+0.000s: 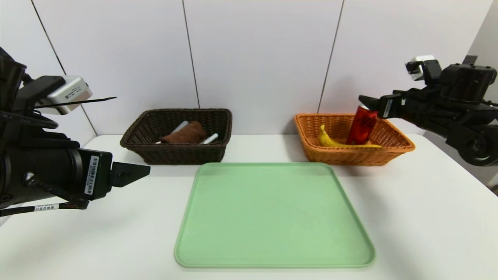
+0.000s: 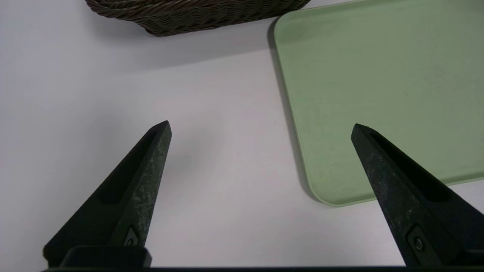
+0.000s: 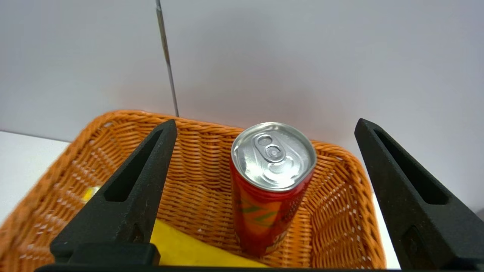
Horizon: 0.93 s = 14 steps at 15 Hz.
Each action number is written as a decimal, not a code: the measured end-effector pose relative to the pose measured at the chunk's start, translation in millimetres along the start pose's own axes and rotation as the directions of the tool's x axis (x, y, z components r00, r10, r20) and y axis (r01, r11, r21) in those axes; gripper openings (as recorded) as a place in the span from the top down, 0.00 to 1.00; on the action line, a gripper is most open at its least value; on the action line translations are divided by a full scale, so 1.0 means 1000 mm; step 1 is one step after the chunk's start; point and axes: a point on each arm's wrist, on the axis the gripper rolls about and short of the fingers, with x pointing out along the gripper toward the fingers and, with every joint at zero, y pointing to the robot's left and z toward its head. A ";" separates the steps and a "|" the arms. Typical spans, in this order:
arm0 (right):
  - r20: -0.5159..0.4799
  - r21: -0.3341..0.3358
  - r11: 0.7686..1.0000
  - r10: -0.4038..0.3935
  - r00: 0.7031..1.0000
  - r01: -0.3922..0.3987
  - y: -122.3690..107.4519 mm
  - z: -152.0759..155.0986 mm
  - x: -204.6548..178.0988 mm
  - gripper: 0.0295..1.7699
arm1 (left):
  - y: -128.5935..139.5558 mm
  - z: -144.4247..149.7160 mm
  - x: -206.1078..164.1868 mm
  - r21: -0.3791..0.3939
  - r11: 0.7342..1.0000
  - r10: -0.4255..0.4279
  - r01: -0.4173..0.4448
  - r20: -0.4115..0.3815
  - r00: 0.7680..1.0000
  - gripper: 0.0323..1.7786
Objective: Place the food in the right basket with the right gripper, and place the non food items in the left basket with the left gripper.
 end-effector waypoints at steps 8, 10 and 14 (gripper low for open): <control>-0.040 0.052 0.999 -0.015 0.999 0.017 0.004 0.079 -0.125 0.05 | 0.019 0.000 -0.033 -0.053 0.994 0.102 -0.097 0.106 0.989 0.05; -0.046 0.053 0.998 -0.021 0.999 0.023 0.007 0.089 -0.162 0.05 | 0.028 -0.009 -0.043 -0.068 0.990 0.134 -0.127 0.123 0.983 0.05; -0.015 0.051 0.998 -0.033 0.999 0.034 0.015 0.087 -0.230 0.04 | 0.046 -0.039 -0.069 -0.089 0.977 0.207 -0.196 0.151 0.967 0.05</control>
